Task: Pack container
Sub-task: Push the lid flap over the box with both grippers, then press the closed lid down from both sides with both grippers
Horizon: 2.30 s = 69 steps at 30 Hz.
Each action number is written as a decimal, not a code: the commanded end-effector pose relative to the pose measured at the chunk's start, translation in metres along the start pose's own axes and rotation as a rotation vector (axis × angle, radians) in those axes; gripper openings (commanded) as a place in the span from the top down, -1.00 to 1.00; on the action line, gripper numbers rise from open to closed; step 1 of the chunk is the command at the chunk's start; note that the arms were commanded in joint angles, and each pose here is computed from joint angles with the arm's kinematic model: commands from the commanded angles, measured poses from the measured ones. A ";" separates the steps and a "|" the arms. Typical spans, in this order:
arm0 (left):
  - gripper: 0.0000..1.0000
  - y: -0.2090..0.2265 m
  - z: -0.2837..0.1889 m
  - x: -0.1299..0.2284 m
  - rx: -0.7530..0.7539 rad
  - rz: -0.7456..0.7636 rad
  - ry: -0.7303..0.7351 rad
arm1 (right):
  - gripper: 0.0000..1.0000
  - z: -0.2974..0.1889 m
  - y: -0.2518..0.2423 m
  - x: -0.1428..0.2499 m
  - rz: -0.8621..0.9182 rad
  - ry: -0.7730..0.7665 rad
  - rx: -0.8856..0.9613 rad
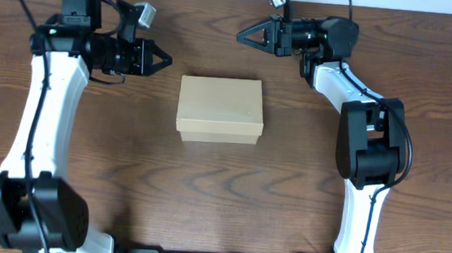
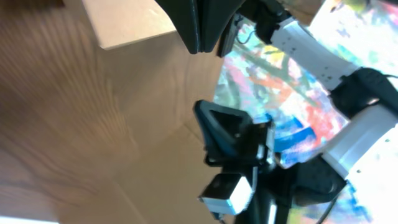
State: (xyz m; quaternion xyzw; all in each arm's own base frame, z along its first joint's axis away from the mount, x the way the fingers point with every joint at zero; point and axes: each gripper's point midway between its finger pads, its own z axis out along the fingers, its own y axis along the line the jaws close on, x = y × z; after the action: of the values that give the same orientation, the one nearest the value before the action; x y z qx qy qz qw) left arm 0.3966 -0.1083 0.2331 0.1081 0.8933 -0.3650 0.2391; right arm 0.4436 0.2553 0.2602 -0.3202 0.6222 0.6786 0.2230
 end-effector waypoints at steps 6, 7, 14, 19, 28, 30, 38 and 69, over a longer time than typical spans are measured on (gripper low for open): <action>0.89 -0.038 -0.042 -0.013 -0.038 0.163 -0.112 | 0.94 0.002 0.044 -0.034 -0.108 -0.011 -0.014; 0.89 -0.041 -0.046 -0.014 -0.039 0.173 -0.123 | 0.87 0.002 0.045 -0.039 -0.169 -0.037 -0.018; 0.88 -0.049 -0.053 -0.019 -0.042 0.205 -0.155 | 0.79 -0.015 0.027 -0.109 -0.420 -0.437 0.083; 0.89 -0.045 -0.053 -0.019 -0.060 0.202 -0.154 | 0.97 -0.061 -0.053 -0.153 -0.260 -0.747 0.442; 0.89 -0.026 -0.044 -0.004 -0.237 0.214 -0.072 | 0.96 -0.055 -0.044 -0.155 -0.231 -0.547 0.654; 0.88 -0.029 -0.040 0.003 -0.228 0.242 -0.039 | 0.97 -0.053 -0.027 -0.146 -0.214 -0.466 0.705; 0.88 -0.041 -0.034 0.038 -0.147 0.305 0.094 | 0.97 -0.049 0.046 -0.077 -0.071 -0.190 0.943; 0.88 0.001 0.049 0.137 -0.084 0.117 0.278 | 0.97 -0.029 -0.029 0.198 0.454 0.349 1.114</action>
State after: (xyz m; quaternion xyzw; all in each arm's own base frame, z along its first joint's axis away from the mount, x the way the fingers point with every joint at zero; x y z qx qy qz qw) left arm 0.2977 -0.1384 0.1355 0.2061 0.9210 -0.2975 0.1443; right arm 0.3425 0.2135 0.1159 -0.1232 0.9568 0.2315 0.1256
